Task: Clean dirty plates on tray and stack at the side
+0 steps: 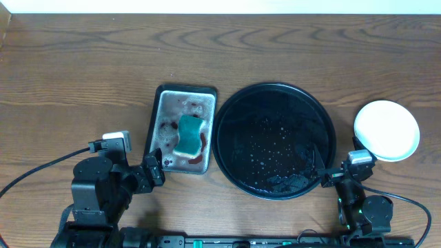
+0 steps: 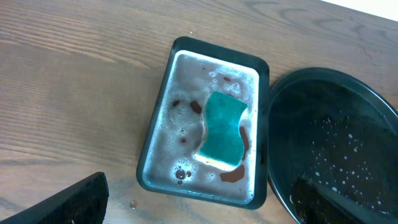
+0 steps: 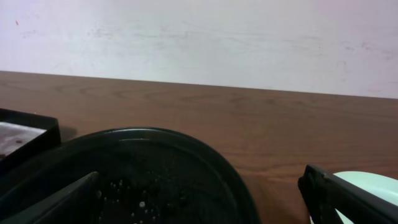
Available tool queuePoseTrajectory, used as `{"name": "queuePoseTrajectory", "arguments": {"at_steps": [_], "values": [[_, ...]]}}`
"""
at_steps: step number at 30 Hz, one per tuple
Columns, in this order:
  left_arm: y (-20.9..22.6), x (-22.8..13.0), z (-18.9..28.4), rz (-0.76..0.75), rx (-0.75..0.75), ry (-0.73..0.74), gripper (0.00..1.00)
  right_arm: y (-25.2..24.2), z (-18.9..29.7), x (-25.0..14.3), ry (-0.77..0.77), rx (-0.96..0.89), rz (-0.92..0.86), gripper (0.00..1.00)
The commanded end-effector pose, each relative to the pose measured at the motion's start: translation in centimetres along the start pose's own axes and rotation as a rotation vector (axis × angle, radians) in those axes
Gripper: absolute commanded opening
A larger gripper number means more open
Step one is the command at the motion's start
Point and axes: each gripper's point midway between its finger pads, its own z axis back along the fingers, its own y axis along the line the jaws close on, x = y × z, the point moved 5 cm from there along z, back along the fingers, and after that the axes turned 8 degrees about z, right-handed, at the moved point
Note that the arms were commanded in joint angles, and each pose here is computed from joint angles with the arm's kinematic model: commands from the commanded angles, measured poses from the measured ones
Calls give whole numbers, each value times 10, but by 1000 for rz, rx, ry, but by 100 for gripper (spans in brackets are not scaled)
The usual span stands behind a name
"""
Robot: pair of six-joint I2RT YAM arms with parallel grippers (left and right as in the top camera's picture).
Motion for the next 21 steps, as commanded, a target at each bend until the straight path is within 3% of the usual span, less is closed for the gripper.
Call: {"name": "queuePoseTrajectory", "arguments": {"at_steps": [1,11,17,21], "values": [[1,-3,-2,-11,3,8,94,0,0,0,-2,-1,1,99],[24,-17,0,29,76,-78,94,0,0,0,-2,-1,1,99],[41,-41,-26,38,49,-207,94,0,0,0,-2,-1,1,99],[43,-38,-44,42,-13,-362,94,0,0,0,-2,-1,1,99]]}}
